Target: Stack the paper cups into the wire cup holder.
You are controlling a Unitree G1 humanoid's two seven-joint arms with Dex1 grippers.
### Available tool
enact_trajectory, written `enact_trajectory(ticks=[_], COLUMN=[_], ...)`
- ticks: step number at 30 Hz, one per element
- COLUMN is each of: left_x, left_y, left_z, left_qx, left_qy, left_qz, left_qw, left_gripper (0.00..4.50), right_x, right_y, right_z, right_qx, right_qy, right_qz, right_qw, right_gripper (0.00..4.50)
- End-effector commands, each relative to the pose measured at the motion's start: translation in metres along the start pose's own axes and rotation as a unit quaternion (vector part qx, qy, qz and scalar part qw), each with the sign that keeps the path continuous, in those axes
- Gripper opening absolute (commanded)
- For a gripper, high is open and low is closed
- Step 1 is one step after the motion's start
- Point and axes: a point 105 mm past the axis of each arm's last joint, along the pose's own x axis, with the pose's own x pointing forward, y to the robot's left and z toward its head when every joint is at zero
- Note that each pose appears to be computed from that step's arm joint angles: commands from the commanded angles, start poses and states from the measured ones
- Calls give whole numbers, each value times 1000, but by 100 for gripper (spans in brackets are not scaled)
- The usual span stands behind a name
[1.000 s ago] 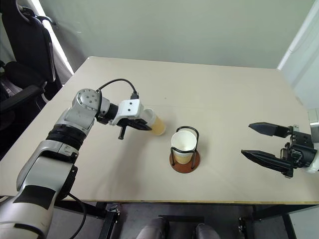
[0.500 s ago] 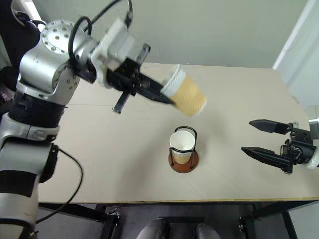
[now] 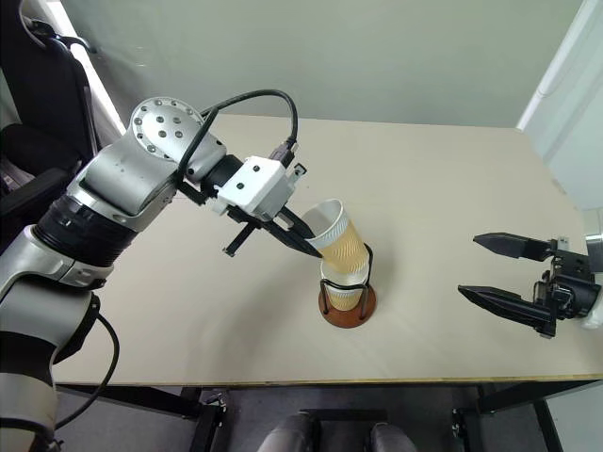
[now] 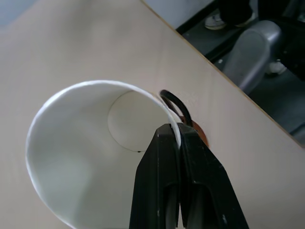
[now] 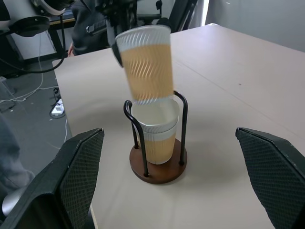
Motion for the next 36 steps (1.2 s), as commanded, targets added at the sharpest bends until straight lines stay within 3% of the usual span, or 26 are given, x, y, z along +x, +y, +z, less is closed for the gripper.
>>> enact_trajectory(ticks=[1,10,11,14,22,24,36], left_x=[-3,-2,-2,-2,1,1,4], left_y=[-1,4,4,-1,1,4,11], left_z=[1,-17,-19,-18,-10,-7,6], left_qx=[25,25,27,31,49,53,59], left_qy=[18,40,43,37,27,21,-16], left_qz=[-11,-5,-5,-16,-13,-7,8], left_qw=[999,999,999,999,998,998,998], left_gripper=[2,2,20,94,390,445,445], right_x=[-2,7,7,7,2,1,10], right_y=[3,-2,-2,-2,3,3,-4], right_z=[10,7,7,7,9,9,6], right_qx=[-23,-21,-21,-21,-22,-22,-20], right_qy=[-11,-11,-11,-11,-12,-11,-11], right_qz=[0,2,2,1,1,0,5], right_qw=[1000,1000,1000,1000,1000,1000,1000], right_gripper=[450,450,450,450,450,450,450])
